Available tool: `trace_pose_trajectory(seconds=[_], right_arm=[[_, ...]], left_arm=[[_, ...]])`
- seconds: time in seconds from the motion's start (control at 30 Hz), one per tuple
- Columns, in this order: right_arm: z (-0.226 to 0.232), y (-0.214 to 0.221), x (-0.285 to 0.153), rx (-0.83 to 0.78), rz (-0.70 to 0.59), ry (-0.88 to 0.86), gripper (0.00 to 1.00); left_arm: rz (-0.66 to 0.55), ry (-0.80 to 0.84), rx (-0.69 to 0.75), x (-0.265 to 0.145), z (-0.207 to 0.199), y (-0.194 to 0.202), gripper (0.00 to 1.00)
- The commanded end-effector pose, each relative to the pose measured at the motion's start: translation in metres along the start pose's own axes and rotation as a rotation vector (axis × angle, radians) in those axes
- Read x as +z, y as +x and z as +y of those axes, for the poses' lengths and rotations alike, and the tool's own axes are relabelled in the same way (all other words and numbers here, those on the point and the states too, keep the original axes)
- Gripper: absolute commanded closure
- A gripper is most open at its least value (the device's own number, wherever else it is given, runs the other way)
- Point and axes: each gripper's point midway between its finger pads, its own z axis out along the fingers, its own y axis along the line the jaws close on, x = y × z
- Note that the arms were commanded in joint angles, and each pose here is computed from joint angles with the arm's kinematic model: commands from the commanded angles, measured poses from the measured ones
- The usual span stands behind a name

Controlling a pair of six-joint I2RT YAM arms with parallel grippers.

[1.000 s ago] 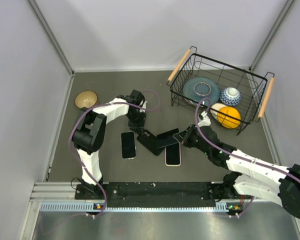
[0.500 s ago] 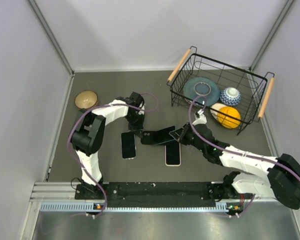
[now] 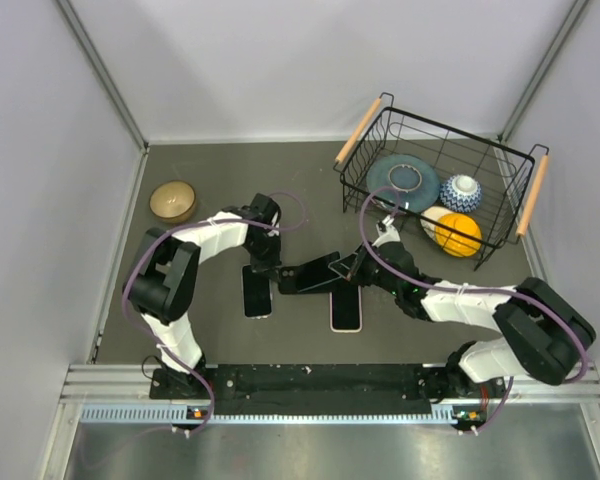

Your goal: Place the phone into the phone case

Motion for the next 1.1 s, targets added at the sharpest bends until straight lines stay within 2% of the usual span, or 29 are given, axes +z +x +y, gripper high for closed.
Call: trace_pose_trajectory(seconds=[0.0,0.23,0.3,0.33,0.43,0.5,0.57,0.63,0.67,0.8,0.9,1.07], right_arm=[[0.039,-0.002,0.009,0.017,0.027,-0.16,1.0],[0.032,0.012,0.021,0.064,0.086,-0.157,1.0],[0.028,0.015,0.024,0.069,0.092,-0.147,1.0],[0.025,0.016,0.024,0.072,0.095,-0.137,1.0],[0.019,0.019,0.025,0.075,0.098,-0.119,1.0],[0.017,0.021,0.026,0.074,0.103,-0.115,1.0],[0.016,0.023,0.027,0.077,0.11,-0.116,1.0],[0.014,0.023,0.028,0.075,0.111,-0.111,1.0],[0.014,0.024,0.028,0.076,0.112,-0.108,1.0],[0.011,0.024,0.028,0.077,0.115,-0.106,1.0],[0.009,0.023,0.027,0.082,0.115,-0.107,1.0],[0.008,0.02,0.026,0.093,0.107,-0.116,1.0]], left_arm=[[-0.024,0.067,-0.019,-0.011,-0.011,0.003,0.94],[0.003,0.132,-0.013,-0.011,-0.019,0.013,0.89],[-0.006,0.141,-0.015,-0.014,-0.021,0.014,0.83],[-0.022,0.143,-0.013,-0.018,-0.021,0.013,0.76],[-0.059,0.136,-0.016,-0.03,-0.021,0.008,0.68],[-0.074,0.148,-0.028,-0.037,-0.024,0.006,0.57],[-0.105,0.162,-0.039,-0.045,-0.028,0.002,0.54],[-0.143,0.147,-0.047,-0.051,-0.025,-0.004,0.55],[-0.161,0.129,-0.051,-0.052,-0.021,-0.008,0.61],[-0.236,-0.042,-0.053,-0.052,0.008,-0.025,1.0],[-0.229,-0.114,-0.047,-0.047,0.02,-0.028,1.0],[-0.195,-0.103,-0.033,-0.032,0.019,-0.028,1.0]])
